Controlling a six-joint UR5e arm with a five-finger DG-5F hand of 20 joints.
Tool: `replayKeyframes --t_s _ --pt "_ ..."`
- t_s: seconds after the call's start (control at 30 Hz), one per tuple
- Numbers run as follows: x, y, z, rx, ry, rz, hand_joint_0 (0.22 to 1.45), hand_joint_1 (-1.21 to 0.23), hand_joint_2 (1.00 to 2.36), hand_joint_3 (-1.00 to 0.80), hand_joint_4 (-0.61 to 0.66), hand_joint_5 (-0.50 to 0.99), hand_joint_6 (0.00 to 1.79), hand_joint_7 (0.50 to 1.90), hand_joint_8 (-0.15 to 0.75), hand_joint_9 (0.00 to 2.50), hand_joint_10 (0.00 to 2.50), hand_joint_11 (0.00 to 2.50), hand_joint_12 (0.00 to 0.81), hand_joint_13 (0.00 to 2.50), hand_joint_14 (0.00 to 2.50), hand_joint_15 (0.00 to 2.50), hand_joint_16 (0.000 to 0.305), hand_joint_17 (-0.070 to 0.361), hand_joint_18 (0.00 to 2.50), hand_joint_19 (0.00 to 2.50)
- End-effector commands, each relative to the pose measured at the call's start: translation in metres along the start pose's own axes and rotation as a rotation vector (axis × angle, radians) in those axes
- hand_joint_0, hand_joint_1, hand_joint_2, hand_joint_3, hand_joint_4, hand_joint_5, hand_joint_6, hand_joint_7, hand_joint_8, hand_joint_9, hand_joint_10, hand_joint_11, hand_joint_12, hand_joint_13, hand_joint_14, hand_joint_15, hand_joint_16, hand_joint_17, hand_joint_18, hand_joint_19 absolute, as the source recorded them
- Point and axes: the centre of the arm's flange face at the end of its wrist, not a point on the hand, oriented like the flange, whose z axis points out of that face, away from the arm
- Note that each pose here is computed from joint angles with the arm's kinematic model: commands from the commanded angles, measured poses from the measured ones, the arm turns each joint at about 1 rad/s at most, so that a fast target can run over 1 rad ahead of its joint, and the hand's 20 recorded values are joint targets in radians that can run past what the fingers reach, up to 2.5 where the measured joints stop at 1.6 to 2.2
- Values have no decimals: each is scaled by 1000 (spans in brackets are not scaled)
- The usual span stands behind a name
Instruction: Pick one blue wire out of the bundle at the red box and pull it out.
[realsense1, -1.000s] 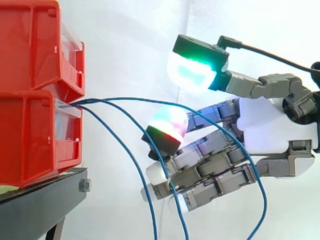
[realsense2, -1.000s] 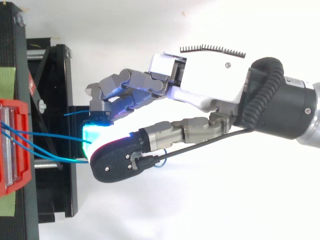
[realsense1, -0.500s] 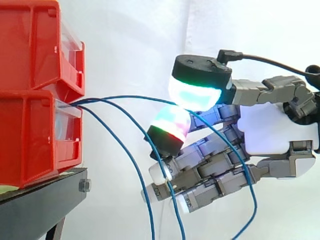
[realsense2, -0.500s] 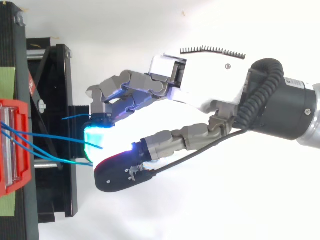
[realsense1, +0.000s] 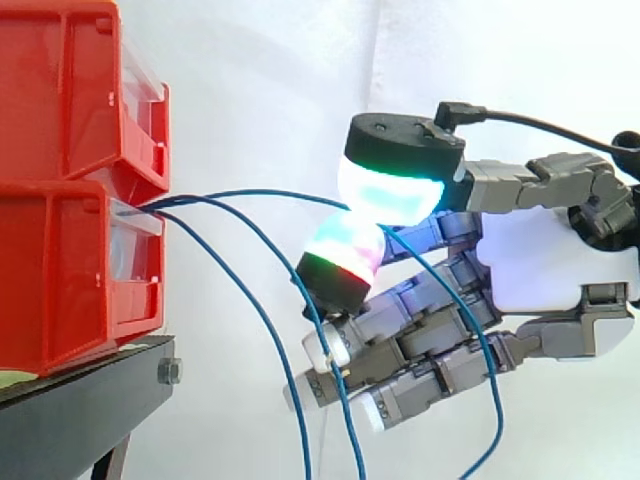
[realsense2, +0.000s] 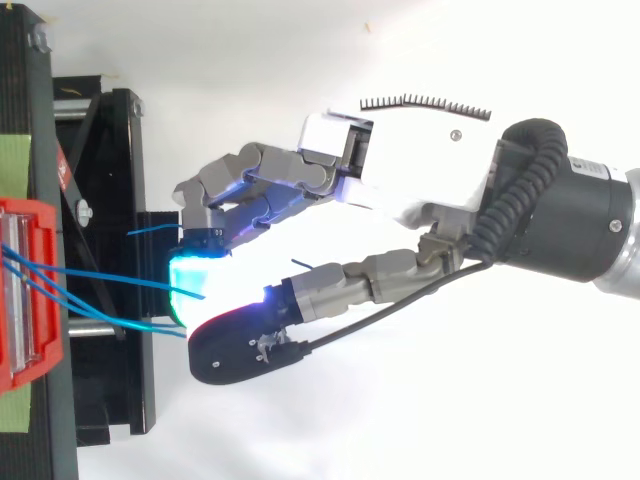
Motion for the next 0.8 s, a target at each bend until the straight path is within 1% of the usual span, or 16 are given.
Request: replayKeyframes --t_s 0.0,0.03,0.07,0.1,0.13,0.17,0.2,0.23,0.27,0.33,0.43,0.67,0.73,0.77 --pt "0 -2 -6 43 10 -19 588 -761 1018 -84 65 -161 877 1204 385 796 16 557 459 351 3 86 64 145 496 282" --pt "-1 1 -7 50 12 -22 586 -760 1018 -79 58 -161 877 1208 387 796 16 562 460 352 3 87 65 145 499 289" --pt "1 0 -11 76 27 -38 587 -761 1018 -83 58 -161 878 1208 387 797 16 555 460 352 3 90 65 145 499 281" --pt "1 6 -15 87 33 -46 588 -760 1018 -83 60 -161 878 1206 388 802 18 561 460 353 3 87 65 145 500 281" --pt "1 8 -17 92 33 -48 590 -761 1018 -91 65 -161 879 1201 387 801 16 557 459 353 2 91 65 145 499 281" --pt "0 15 -20 99 35 -57 591 -761 1017 -96 69 -161 878 1209 387 800 18 557 459 352 3 94 64 145 498 278" --pt "0 19 -23 100 37 -63 597 -758 1018 -120 87 -164 879 1199 382 797 16 566 453 348 2 94 63 143 489 293" --pt "0 18 -23 103 36 -67 596 -751 1018 -157 110 -168 875 1197 371 785 17 561 442 339 3 92 61 137 469 296" --pt "0 21 -24 102 38 -71 598 -752 1018 -199 134 -171 870 1194 366 777 17 567 437 332 5 97 60 135 459 300" --pt "0 28 -26 96 39 -81 565 -741 1010 -356 184 -169 862 1169 369 762 19 567 441 320 3 89 61 137 446 299" --pt "0 28 -26 94 39 -82 520 -681 1003 -453 206 -167 860 1126 376 765 17 550 453 315 3 105 64 144 447 309" --pt "0 28 -26 94 39 -82 496 -557 1002 -465 210 -161 853 1123 392 784 15 548 465 317 3 106 66 149 455 306" --pt "0 28 -26 96 40 -83 556 -588 1010 -369 207 -157 843 1187 379 781 18 543 448 313 3 96 62 141 436 312" --pt "0 28 -26 94 39 -82 563 -600 1011 -349 208 -157 844 1189 379 783 16 542 446 313 3 90 62 140 434 309"
